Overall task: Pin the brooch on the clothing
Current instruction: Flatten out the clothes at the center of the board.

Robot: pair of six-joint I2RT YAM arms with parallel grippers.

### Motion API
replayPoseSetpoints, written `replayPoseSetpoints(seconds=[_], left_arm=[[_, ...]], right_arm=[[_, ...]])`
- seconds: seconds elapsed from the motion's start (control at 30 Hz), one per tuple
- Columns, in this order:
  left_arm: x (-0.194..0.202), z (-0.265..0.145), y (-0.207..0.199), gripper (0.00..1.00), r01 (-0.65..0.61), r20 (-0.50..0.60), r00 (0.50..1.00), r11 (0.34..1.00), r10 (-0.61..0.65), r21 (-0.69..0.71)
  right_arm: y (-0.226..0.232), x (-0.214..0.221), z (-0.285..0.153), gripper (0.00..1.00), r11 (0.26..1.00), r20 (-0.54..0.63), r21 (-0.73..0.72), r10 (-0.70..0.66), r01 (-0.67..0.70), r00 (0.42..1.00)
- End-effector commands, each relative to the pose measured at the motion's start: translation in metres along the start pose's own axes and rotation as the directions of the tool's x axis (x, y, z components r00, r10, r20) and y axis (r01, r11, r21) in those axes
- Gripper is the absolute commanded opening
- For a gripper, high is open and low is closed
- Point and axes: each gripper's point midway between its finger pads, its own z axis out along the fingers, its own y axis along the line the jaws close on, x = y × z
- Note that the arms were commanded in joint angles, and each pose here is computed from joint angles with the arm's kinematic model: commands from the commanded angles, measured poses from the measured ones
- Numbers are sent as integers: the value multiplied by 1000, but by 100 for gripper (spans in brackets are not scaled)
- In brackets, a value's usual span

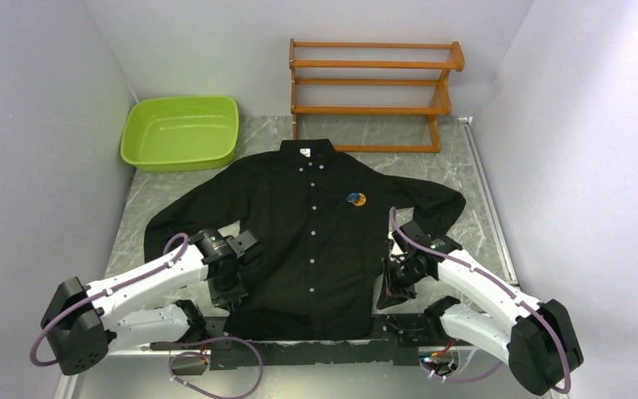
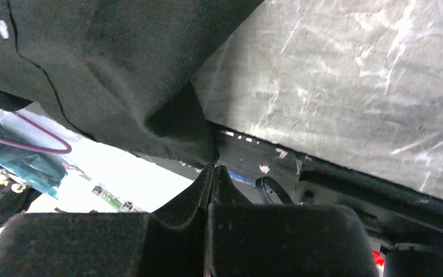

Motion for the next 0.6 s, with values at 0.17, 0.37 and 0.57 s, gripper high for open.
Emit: replayPoseSetpoints(seconds=[0.17, 0.37, 0.57], left_arm=[[-3, -17, 12, 3, -47, 13, 999, 996, 48, -71], [0, -12, 5, 3, -60, -5, 998, 997, 60, -39], [0, -12, 3, 3, -64, -4, 998, 998, 64, -27]], right_arm=[[39, -5, -25, 52, 971, 69, -171, -159, 169, 985], [60, -15, -2, 76, 927, 143, -293, -198, 233, 970], [51, -15, 21, 38, 938, 90, -275, -194, 211, 977]])
